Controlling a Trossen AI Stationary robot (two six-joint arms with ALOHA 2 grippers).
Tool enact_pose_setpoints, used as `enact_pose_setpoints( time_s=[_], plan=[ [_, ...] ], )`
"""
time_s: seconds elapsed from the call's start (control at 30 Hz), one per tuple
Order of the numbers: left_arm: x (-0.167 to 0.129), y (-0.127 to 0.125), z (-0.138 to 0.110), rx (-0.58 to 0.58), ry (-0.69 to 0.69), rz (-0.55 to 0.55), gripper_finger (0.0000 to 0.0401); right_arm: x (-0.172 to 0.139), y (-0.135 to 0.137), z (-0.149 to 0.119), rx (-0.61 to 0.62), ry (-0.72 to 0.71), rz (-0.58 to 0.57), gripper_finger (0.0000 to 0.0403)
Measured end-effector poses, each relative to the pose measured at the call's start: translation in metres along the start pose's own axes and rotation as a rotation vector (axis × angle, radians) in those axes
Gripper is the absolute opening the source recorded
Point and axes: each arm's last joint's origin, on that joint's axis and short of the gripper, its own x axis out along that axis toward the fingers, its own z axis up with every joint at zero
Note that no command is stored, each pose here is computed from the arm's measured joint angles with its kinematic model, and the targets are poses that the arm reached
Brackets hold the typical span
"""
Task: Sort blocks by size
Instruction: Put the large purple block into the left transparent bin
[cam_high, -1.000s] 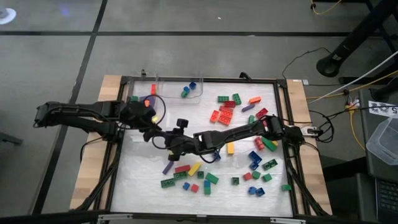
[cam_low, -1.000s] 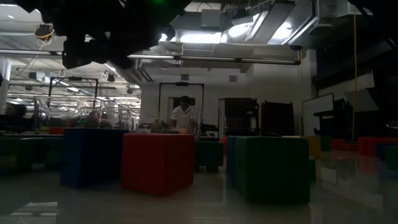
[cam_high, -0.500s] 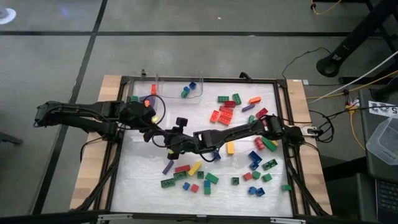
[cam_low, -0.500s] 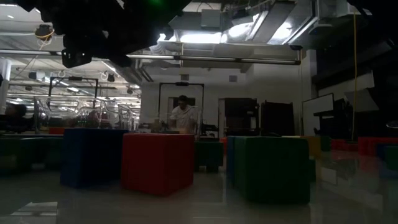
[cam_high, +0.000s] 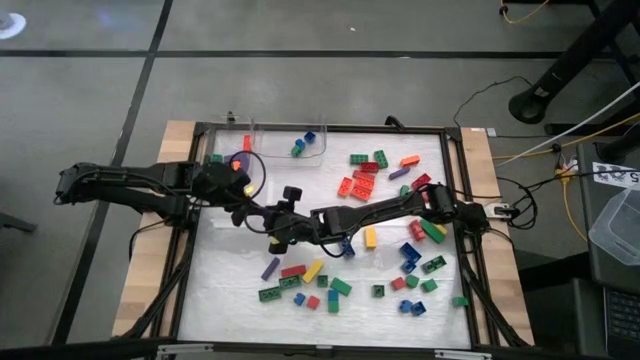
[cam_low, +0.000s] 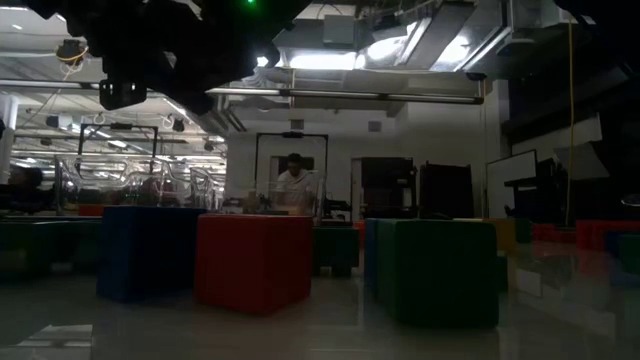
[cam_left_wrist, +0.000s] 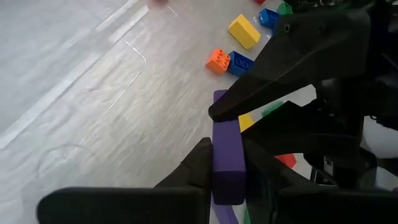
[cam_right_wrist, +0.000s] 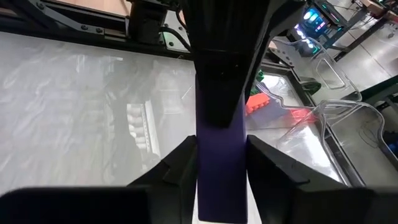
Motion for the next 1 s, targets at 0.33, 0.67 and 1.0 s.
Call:
enact_pose_setpoints(
  time_s=[0.33,0.67,1.0],
  plan=[
    [0.000,0.004,0.001,-0.003,-0.055,0.092,0.0043,-0.006,0.000,0.000,-0.018,0.024,0.005,0.0247],
    [-0.008,0.023,0.015,0.080,-0.245,0.340,0.0043,-0.049,-0.010,0.005,-0.106,0.351,0.053,0.0236],
    [-0.027,0.049,0.031,0.090,-0.436,0.697,0.0044,-0.069,-0.027,-0.023,-0.243,0.711,0.021,0.0203]
  ],
)
